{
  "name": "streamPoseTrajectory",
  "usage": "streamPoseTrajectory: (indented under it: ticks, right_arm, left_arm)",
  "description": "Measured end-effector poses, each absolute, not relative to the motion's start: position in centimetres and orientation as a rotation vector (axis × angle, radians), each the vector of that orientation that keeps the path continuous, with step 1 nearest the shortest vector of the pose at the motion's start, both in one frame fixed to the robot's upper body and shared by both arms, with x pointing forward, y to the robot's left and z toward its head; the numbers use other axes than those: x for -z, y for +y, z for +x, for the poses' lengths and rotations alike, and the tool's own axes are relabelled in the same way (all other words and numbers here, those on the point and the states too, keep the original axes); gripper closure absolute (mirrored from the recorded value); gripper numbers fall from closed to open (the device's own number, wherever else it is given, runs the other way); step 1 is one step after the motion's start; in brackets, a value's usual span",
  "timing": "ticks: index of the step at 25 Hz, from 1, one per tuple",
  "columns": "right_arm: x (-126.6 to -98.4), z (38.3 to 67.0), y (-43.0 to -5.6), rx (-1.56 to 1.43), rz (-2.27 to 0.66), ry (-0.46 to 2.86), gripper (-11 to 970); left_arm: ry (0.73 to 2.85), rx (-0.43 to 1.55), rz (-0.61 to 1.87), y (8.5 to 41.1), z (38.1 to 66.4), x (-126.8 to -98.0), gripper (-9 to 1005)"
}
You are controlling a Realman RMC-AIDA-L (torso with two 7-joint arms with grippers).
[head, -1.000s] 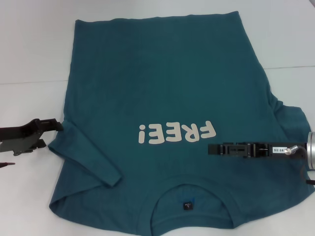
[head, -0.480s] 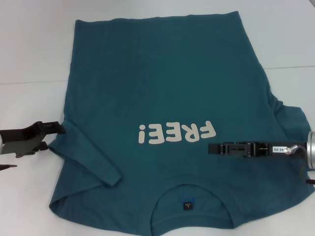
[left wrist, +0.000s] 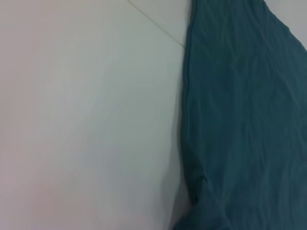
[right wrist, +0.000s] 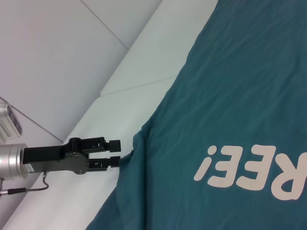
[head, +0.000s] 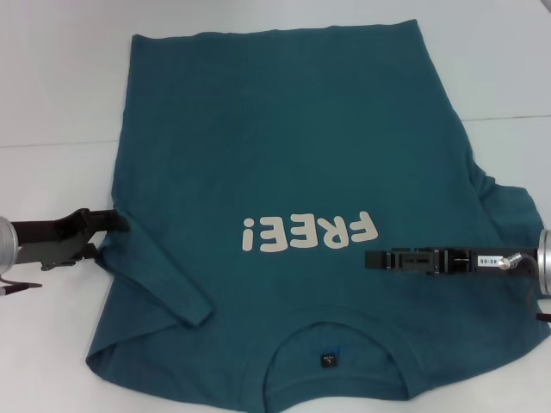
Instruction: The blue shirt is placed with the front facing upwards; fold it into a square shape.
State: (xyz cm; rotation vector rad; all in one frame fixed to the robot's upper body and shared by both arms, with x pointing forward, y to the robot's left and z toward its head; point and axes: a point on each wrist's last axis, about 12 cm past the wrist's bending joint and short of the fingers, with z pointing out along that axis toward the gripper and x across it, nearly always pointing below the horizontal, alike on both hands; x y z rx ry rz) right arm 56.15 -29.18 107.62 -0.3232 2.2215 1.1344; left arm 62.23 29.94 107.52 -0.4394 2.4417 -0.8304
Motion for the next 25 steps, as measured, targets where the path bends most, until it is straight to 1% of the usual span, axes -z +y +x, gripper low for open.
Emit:
streamPoseTrajectory:
  ticks: [9, 18, 25]
  right_arm:
    - [-107.6, 56.2, -29.2, -1.135, -0.323, 2.221, 15]
    - [-107.6, 56.1, -29.2, -1.134, -0.320, 2.223, 14]
    - [-107.5, 56.0, -29.3, -1.134, -0.318, 2.224, 14]
  left_arm:
    - [2.432, 0.878, -0.411, 29.7, 62.2, -107.9, 245]
    - [2.409, 0.795, -0.438, 31.0, 62.1, -107.8, 245]
    - [2.401, 0.766, -0.453, 31.5, 62.0, -107.5, 246]
